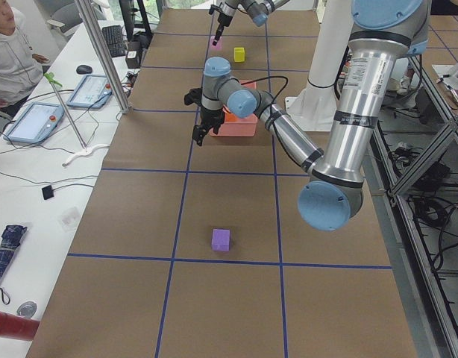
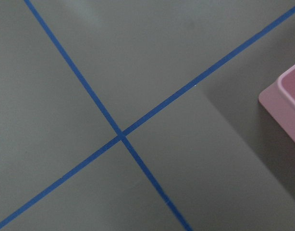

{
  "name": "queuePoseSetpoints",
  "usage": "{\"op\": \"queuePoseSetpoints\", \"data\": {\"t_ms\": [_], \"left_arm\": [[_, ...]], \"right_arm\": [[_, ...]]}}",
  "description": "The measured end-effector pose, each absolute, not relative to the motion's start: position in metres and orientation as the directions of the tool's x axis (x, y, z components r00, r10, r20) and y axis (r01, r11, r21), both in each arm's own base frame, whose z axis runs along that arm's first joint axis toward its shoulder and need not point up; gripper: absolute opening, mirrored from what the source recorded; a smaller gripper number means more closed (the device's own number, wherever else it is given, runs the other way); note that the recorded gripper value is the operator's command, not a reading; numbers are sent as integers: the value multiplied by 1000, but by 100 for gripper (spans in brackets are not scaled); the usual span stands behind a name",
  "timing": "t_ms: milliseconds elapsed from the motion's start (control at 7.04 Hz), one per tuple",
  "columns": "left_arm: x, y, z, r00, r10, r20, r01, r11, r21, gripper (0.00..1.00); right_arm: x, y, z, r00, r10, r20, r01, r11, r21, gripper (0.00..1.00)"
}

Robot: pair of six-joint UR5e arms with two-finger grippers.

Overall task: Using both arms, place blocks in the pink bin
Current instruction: 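Grasp the light pink cube with the right gripper while the left arm withdraws, then carry the light pink cube into the bin with the right gripper and release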

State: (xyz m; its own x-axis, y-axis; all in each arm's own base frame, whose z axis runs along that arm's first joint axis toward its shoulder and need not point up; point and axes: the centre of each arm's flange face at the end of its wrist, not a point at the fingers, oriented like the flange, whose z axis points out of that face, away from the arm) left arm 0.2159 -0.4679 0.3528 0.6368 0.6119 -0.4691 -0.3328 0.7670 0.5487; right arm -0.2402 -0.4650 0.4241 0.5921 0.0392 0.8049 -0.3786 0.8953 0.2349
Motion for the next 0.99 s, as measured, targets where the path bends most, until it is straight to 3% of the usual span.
{"op": "queuePoseSetpoints", "data": {"t_ms": [568, 710, 852, 995], "left_arm": [[183, -448, 487, 600, 660, -453, -333, 721, 608, 100], [167, -452, 518, 574, 673, -467, -332, 712, 618, 100], [148, -456, 541, 557, 682, -475, -333, 707, 624, 100], [134, -458, 554, 551, 686, -475, -335, 703, 627, 100]], "right_arm": [[-344, -454, 235, 635, -25, 772, -296, 916, 272, 0], [-379, -438, 199, 660, -49, 750, -268, 917, 295, 17], [-409, -422, 179, 680, -66, 730, -245, 918, 311, 74], [-440, -408, 170, 694, -60, 717, -247, 916, 315, 99]]}}
